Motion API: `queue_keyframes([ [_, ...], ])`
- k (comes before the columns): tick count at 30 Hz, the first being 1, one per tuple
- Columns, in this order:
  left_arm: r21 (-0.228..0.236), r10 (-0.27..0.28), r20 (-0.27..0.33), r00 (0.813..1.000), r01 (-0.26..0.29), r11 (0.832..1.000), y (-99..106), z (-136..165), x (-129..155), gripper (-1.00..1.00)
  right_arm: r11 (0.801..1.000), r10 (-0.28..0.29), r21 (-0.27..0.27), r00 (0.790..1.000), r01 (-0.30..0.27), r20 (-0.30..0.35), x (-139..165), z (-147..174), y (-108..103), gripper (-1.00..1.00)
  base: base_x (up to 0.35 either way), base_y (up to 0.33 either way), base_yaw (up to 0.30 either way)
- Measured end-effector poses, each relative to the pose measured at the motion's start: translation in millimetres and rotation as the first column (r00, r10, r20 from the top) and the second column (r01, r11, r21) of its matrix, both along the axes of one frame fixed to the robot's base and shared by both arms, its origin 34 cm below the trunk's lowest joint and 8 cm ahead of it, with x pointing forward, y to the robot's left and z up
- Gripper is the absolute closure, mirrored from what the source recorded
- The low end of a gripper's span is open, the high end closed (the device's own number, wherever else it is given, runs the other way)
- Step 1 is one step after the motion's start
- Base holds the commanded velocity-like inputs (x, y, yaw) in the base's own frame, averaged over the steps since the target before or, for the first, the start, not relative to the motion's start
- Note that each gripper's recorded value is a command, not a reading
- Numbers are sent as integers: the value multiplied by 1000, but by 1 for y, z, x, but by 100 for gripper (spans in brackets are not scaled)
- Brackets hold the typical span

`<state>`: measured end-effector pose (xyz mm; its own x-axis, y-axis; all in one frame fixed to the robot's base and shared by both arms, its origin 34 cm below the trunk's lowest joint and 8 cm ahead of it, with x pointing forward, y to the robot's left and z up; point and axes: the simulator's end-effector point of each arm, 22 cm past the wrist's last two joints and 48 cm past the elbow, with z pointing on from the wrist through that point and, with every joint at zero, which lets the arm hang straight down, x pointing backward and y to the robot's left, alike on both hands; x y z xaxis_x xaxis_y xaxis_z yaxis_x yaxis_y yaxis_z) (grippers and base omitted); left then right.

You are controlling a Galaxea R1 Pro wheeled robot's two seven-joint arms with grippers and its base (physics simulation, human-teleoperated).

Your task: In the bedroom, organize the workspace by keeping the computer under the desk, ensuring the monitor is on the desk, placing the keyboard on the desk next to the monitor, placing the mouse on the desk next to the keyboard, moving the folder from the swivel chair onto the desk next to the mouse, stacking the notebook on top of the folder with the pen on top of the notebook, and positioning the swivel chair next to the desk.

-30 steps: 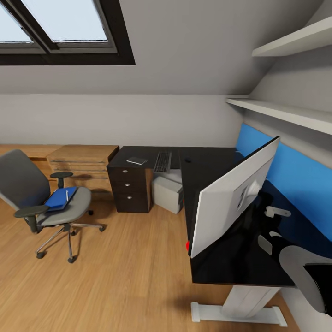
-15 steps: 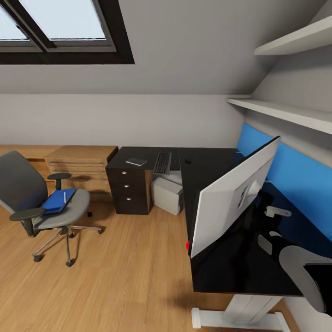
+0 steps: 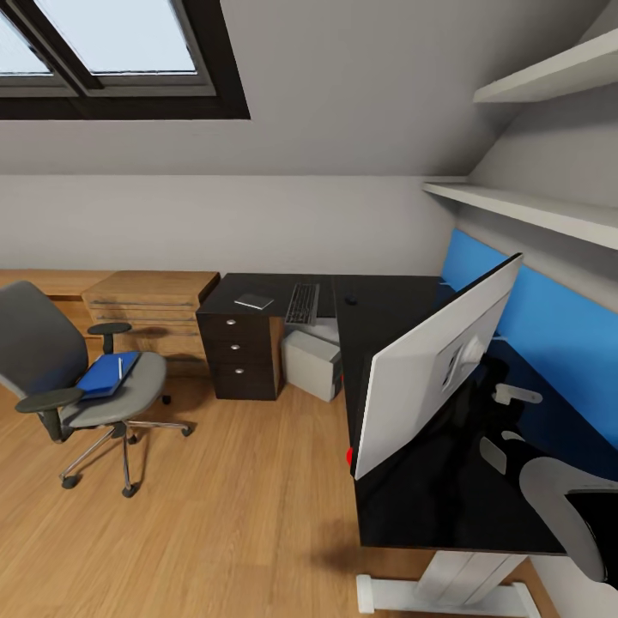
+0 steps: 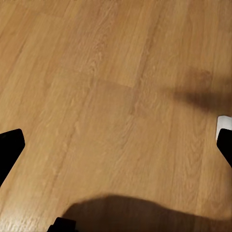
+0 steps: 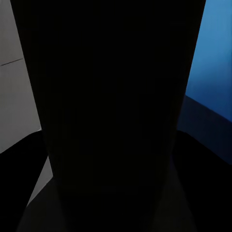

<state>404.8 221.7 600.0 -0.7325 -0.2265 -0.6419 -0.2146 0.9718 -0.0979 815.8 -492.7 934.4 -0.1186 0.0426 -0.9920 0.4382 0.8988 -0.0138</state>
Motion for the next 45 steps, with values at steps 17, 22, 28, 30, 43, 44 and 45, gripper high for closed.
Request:
queue_keyframes([
  [17,0,0,0,1000,0,1000,0,0,0,-100,1000,0,0,1000,0,0,0,0,0,100,0,0,0],
  [22,0,0,0,1000,0,1000,0,0,0,-100,1000,0,0,1000,0,0,0,0,0,100,0,0,0],
  [28,0,0,0,1000,0,1000,0,0,1,-100,1000,17,-9,1000,-17,-6,5,2,4,100,0,-113,0],
  [30,0,0,0,1000,0,1000,0,0,1,-100,1000,13,-5,1000,-13,-5,4,1,3,100,0,-167,0],
  [43,0,0,0,1000,0,1000,0,0,1,-100,1000,15,-7,1000,-15,-5,4,1,4,100,15,-39,0],
  [44,0,0,0,1000,0,1000,0,0,1,-100,1000,15,-7,1000,-15,-5,4,1,4,100,82,-96,0],
  [45,0,0,1,1000,0,1000,0,0,1,-100,1000,15,-7,1000,-15,-5,4,1,4,100,86,-95,0],
])
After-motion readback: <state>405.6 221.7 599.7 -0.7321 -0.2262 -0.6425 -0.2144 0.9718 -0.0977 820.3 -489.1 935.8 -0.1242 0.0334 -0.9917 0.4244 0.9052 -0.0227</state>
